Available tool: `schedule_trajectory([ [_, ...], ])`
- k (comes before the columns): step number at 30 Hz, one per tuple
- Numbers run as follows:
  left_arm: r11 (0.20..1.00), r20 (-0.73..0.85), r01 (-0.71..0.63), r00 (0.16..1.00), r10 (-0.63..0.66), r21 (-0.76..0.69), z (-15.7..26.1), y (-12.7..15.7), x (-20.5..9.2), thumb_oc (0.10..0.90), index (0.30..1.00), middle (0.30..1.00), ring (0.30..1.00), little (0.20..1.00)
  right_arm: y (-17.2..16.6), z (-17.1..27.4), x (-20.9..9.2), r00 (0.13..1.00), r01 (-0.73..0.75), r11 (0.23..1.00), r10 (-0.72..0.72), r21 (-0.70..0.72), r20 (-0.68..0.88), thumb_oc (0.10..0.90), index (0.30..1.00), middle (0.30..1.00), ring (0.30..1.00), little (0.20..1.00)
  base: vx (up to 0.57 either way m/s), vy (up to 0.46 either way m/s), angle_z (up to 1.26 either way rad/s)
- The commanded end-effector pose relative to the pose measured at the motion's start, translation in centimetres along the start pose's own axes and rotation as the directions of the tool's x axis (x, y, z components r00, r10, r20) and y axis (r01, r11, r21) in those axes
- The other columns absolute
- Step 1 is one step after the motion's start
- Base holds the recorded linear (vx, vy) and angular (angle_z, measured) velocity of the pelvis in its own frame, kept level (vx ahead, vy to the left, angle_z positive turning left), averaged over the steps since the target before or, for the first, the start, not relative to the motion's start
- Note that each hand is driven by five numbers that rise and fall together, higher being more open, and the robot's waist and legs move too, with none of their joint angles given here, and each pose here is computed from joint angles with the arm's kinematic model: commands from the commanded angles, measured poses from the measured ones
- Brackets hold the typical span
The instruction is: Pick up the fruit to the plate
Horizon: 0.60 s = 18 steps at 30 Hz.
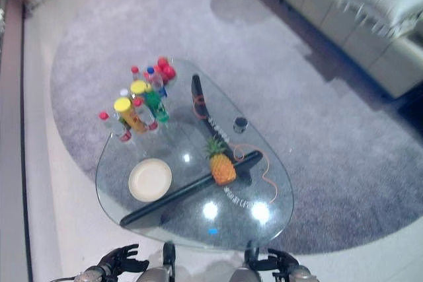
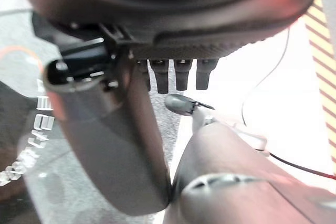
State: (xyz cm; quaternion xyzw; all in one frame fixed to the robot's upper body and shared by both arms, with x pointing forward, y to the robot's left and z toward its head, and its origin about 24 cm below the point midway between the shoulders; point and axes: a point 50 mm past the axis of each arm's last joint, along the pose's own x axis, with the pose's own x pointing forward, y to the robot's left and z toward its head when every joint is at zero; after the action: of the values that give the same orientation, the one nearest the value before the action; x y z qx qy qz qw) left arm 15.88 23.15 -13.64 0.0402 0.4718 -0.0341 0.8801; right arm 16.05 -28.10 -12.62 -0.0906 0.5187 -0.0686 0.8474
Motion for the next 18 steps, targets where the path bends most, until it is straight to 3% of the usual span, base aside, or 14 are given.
schedule_trajectory([
  [1,0.994,0.098,0.040,0.995,-0.031,-0.100,1.7,1.1,-0.1,0.800,0.900,0.900,0.900,0.900,-0.7,-2.1,-0.2,0.992,0.045,0.999,-0.047,-0.020,-0.114,0.800,0.900,0.900,0.900,0.900,-0.12,0.020,0.02],
  [11,0.940,0.339,-0.007,0.932,0.131,-0.342,8.6,3.4,-0.3,0.800,0.900,0.900,0.900,0.900,-2.8,4.8,-0.4,0.967,0.159,0.970,-0.190,0.183,0.167,0.800,0.900,0.900,0.900,0.900,-0.13,-0.014,0.01],
  [14,0.871,0.380,-0.047,0.887,0.261,-0.489,10.7,4.9,-0.7,0.800,0.900,0.900,0.900,0.900,-2.9,7.7,-0.7,0.933,0.166,0.960,-0.227,0.225,0.280,0.800,0.900,0.900,0.900,0.900,-0.10,-0.045,0.04],
  [18,0.821,0.374,-0.105,0.853,0.365,-0.562,11.6,6.0,-1.1,0.800,0.900,0.900,0.900,0.900,-2.9,9.7,-1.0,0.903,0.164,0.951,-0.252,0.261,0.349,0.800,0.900,0.900,0.900,0.900,-0.06,-0.028,0.03],
])
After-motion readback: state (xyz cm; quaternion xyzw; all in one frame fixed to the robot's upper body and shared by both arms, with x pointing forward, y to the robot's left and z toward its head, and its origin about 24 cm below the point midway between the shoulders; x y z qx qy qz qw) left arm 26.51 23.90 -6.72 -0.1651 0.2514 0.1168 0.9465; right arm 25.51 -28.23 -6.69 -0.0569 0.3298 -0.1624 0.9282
